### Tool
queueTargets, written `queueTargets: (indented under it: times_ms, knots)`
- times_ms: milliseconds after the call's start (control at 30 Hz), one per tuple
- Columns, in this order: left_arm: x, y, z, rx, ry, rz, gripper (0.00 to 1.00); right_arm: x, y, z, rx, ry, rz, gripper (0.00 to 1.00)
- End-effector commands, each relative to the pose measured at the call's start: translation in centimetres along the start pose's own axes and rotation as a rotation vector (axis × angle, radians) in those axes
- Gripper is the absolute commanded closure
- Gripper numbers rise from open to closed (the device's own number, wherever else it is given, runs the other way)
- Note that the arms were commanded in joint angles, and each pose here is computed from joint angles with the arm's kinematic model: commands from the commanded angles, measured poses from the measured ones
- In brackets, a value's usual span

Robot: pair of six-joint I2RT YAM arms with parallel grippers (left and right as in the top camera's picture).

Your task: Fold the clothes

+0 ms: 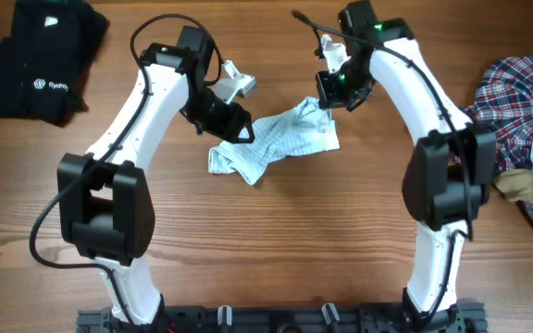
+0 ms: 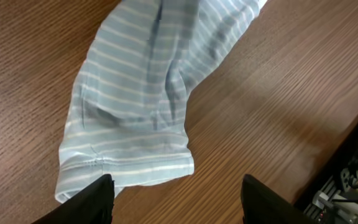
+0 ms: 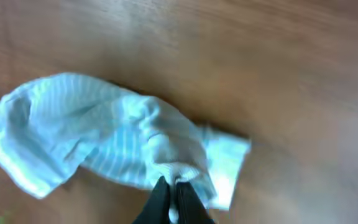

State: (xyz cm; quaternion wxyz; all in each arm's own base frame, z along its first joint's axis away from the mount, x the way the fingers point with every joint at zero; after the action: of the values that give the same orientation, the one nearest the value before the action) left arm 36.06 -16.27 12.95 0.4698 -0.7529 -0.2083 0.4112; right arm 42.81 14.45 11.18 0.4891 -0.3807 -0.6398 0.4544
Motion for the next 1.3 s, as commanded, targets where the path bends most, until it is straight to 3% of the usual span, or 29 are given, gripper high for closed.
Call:
queueTargets:
  times_ms: [0, 233, 433, 667, 733, 800, 933, 1000, 1067, 1267]
  knots:
    - [-0.5, -0.8, -0.3, -0.026, 0.014, -0.002, 0.35, -0.4, -1.7, 1.2, 0.018, 0.053, 0.063, 0.96]
    - [-0.5, -0.8, -0.3, -0.026, 0.013, -0.002, 0.35, -1.6, 0.4, 1.5, 0.017, 0.059, 0.105, 0.96]
    - [-0.5, -0.8, -0.3, -0.026, 0.013, -0.002, 0.35, -3.3, 5.8, 1.9, -0.045, 0.070, 0.104, 0.96]
    - [-0.9, -0.8, 0.6, 0.012, -0.059, 0.014, 0.36, -6.4, 6.0, 0.1, -0.184, 0.136, 0.305, 0.96]
    - [-1.2, -0.8, 1.2, 0.040, -0.078, 0.025, 0.35, -6.5, 5.9, 0.0, -0.188, 0.152, 0.309, 0.82]
    - [-1.5, -0.8, 1.4, 0.052, -0.106, 0.037, 0.31, -6.5, 5.9, 0.0, -0.191, 0.166, 0.308, 0.60]
    - [-3.2, -0.4, 2.6, 0.127, -0.123, 0.066, 0.28, -6.8, 4.3, -0.6, -0.243, 0.197, 0.346, 0.30]
    - [-4.2, -0.1, 3.1, 0.164, -0.126, 0.076, 0.27, -6.4, 2.2, -1.4, -0.298, 0.193, 0.357, 0.07]
    - [-4.6, 0.2, 3.3, 0.193, -0.202, 0.054, 0.27, -5.8, 0.2, -1.8, -0.343, 0.190, 0.350, 0.00]
    - [-4.6, 0.8, 4.2, 0.241, -0.538, -0.026, 0.32, -4.9, -2.7, -1.4, -0.391, 0.231, 0.330, 0.01]
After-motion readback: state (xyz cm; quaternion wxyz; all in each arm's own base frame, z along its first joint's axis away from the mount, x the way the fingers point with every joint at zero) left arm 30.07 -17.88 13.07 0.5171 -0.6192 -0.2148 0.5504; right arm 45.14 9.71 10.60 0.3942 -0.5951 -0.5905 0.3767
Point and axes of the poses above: each gripper's point midway between its finger pads, its own y axis out along the fingers, its own x axis along the line the jaws close on, z = x × y, the point moved 3 cm from there along -y, back along the fingers, and after that the axes turned 3 degrees about y, right-handed, at the moved point
